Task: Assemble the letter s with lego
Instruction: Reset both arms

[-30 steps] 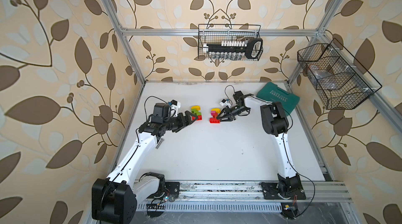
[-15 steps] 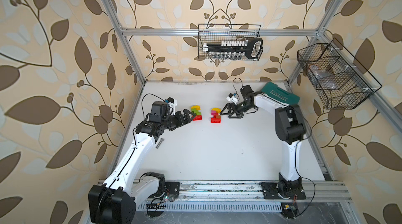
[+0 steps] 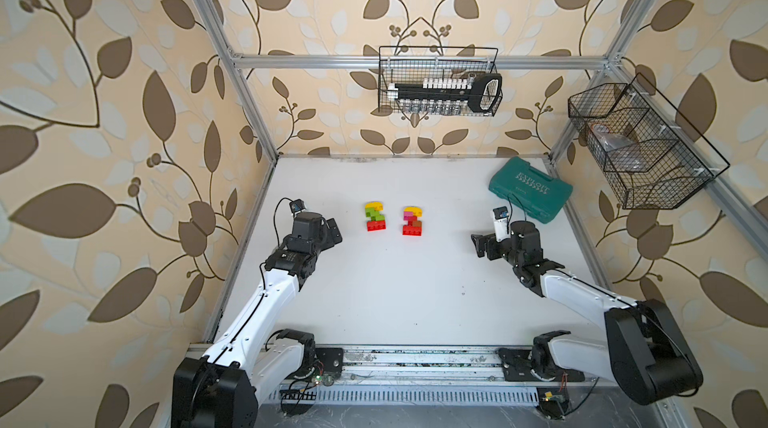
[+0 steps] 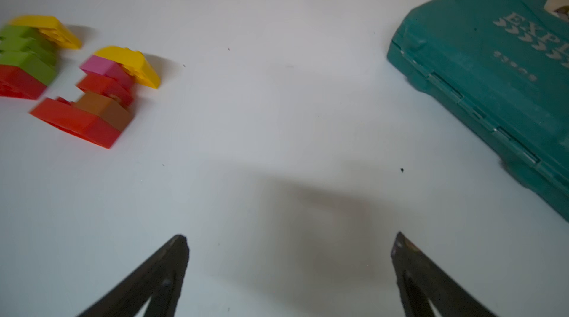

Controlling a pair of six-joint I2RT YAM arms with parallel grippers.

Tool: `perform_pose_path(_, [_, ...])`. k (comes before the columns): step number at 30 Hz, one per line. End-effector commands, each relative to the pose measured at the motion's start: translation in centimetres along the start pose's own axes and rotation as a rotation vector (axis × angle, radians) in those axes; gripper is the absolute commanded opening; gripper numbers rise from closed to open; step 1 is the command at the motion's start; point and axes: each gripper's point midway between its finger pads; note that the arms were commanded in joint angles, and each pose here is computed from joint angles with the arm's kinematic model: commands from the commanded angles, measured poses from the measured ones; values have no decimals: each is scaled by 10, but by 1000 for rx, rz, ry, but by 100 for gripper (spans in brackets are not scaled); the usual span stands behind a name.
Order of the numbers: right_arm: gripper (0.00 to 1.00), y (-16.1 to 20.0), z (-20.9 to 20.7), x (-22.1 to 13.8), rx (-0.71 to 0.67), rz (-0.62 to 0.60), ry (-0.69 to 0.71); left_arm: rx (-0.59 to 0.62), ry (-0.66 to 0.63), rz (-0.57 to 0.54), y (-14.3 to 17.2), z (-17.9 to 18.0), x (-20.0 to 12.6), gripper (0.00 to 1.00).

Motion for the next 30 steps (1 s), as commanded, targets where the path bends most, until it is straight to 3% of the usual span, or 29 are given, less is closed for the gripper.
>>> perform_pose_path(1, [99,-37,-26,8,-62,-146,143,-14,-71,-252,-38,17,-4,99])
perform_pose_path(4, [99,-39,-33,11,-99,-187,185,-2,-96,-327,-32,31,2,99])
perform_pose_path(6, [99,-31,-52,13,-19,-186,242,4,-120,-376,-28,40,9,99])
perform_pose_path(9, [99,-18,-67,14,79,-223,216,36,-109,-421,-19,47,23,99])
perform_pose_path(13, [99,-14,-73,17,103,-213,230,63,-53,-434,-23,39,40,99])
perform_pose_path(16, [99,-12,-76,19,116,-186,237,40,-28,-398,-21,40,64,99])
perform_pose_path(22, [99,-11,-78,20,124,-183,236,204,104,-189,3,3,103,99])
perform_pose_path(30, [99,-11,-77,20,124,-182,235,224,152,-192,8,-2,100,99])
Point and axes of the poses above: each gripper's point midway between its finger pads, its own x axis out along the fingers, its own z axis along the line the jaws close on, y = z × x, and after that the axes turned 9 degrees about -x, right-handed
